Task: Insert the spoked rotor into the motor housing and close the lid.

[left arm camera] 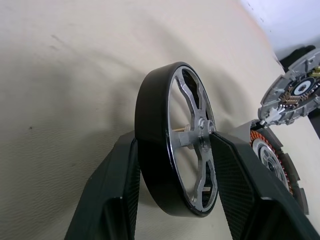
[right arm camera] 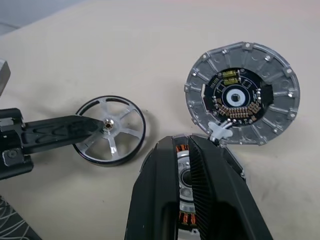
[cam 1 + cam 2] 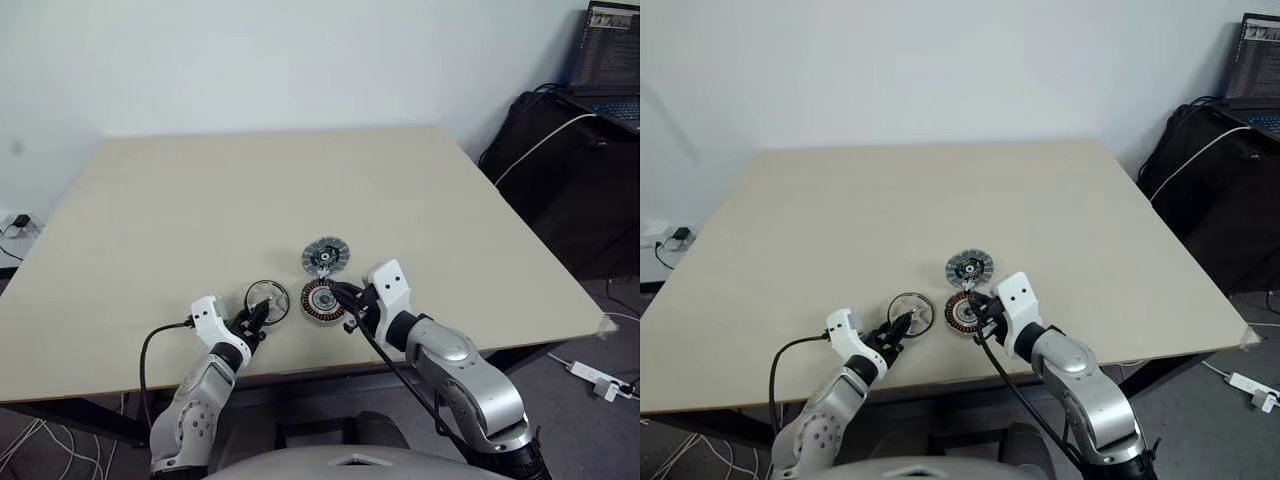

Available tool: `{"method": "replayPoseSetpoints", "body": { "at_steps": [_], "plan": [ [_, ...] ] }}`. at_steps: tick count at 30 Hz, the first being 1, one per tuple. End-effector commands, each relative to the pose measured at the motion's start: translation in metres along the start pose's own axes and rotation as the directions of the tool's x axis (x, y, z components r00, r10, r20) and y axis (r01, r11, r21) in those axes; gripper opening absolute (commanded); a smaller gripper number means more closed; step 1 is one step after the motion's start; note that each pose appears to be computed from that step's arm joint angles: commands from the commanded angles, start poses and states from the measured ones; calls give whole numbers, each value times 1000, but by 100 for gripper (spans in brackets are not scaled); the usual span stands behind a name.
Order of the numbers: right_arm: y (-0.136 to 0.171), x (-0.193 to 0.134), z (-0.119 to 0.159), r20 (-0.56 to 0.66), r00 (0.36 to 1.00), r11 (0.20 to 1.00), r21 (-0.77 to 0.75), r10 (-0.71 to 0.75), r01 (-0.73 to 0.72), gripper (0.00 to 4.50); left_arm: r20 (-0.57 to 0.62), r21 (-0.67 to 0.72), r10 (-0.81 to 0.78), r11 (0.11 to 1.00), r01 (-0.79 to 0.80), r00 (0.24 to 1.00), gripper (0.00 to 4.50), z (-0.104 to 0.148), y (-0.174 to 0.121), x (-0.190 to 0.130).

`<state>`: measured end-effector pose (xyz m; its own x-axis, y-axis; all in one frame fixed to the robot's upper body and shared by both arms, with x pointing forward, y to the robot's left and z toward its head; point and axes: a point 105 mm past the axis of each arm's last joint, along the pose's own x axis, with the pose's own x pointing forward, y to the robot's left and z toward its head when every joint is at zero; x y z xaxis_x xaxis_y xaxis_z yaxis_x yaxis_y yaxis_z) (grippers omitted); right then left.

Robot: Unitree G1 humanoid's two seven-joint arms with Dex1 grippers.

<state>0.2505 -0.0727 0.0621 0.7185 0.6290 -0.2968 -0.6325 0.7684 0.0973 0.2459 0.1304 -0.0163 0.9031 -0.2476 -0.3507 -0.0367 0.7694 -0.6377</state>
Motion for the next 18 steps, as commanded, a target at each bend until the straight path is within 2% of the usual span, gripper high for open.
{"method": "replayPoseSetpoints", "body": {
  "at_steps": [1, 11, 16, 18],
  "plan": [
    [1, -2, 15, 52, 999, 1000, -29, 3, -1, 49, 63, -34, -16, 999, 18, 998, 181, 13, -7, -1],
    [-1, -4, 14, 43, 999, 999, -38, -10, 11, 49, 211, -166, -148, 969, 185, 966, 181, 39, -32, -2],
    [-2, -5, 14, 40, 999, 999, -38, -16, 18, 49, 293, -226, -260, 916, 331, 920, 181, 53, -57, -7],
    [-3, -5, 14, 41, 999, 999, -38, -19, 21, 49, 268, -262, -312, 887, 381, 911, 181, 47, -71, -6]
  ]
}}
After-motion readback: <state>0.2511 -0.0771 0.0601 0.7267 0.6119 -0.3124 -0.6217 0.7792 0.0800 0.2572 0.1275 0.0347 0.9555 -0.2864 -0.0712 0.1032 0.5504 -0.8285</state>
